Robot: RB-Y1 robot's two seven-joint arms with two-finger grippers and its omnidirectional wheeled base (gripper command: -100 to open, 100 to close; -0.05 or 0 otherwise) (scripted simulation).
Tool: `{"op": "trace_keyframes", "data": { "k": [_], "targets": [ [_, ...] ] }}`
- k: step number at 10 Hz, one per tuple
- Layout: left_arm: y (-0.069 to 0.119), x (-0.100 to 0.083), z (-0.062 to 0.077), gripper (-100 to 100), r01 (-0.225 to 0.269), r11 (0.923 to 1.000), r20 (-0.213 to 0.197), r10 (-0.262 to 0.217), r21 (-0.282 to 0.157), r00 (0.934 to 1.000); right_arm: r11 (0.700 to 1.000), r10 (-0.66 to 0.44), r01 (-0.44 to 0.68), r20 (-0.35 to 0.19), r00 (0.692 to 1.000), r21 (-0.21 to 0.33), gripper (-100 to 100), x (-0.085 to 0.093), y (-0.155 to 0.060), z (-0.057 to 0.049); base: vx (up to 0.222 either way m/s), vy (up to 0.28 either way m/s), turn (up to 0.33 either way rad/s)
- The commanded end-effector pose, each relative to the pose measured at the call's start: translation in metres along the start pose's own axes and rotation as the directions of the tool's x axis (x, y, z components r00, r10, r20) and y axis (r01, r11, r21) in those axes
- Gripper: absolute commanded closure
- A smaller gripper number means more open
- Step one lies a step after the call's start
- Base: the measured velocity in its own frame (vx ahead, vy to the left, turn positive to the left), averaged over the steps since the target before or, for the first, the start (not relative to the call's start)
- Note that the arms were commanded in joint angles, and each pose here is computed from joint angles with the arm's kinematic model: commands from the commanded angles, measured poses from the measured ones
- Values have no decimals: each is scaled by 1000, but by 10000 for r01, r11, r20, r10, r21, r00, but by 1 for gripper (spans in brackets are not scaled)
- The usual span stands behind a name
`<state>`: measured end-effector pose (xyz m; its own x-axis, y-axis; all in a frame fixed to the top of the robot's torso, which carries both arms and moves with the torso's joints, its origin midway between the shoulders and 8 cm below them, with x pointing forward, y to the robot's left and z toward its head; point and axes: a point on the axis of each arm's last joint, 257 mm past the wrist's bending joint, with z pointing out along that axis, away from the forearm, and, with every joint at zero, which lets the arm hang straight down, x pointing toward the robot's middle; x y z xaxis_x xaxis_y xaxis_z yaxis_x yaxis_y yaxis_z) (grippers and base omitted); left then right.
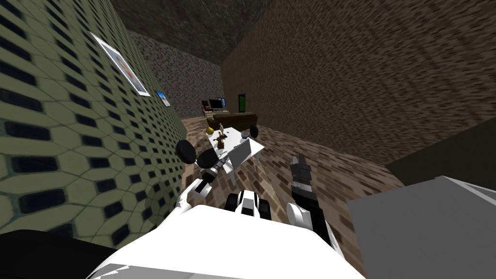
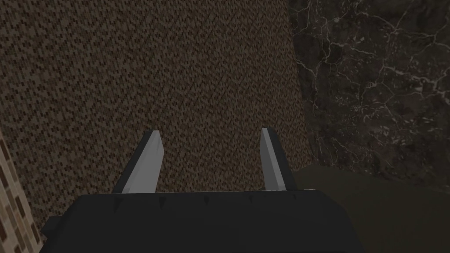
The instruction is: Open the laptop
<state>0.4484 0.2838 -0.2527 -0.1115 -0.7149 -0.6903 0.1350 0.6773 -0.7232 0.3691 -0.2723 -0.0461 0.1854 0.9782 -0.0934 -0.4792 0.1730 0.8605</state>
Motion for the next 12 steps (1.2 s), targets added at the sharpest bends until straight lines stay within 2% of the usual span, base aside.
{"op": "trace_keyframes", "data": {
  "k": [1,2,3,6,7,12],
  "targets": [
    [26,-3,0,-100,-154,9977,17,155,-660,9999,10000,0,0,0,10000,0,0,0,0,0,77,-172,33],
    [36,-4,0,-100,-212,9956,21,215,-914,9998,10000,-2,2,-1,10000,0,0,0,0,0,56,-140,25],
    [29,-3,0,-100,-178,9971,20,180,-734,9998,10000,-2,2,-1,10000,0,0,0,0,0,21,-65,10],
    [49,-25,22,-100,-298,9921,498,361,-1216,9981,10000,-4,4,-3,10000,-3,0,0,0,0,-80,29,-196],
    [49,-25,22,-100,-297,9921,497,360,-1220,9981,10000,-5,5,-3,10000,-3,0,0,0,0,-89,47,-65],
    [75,-56,56,-100,-199,9807,1204,439,-1944,9918,10000,-4,4,-3,10000,-3,0,0,0,0,-108,21,-190]
  ]
}}
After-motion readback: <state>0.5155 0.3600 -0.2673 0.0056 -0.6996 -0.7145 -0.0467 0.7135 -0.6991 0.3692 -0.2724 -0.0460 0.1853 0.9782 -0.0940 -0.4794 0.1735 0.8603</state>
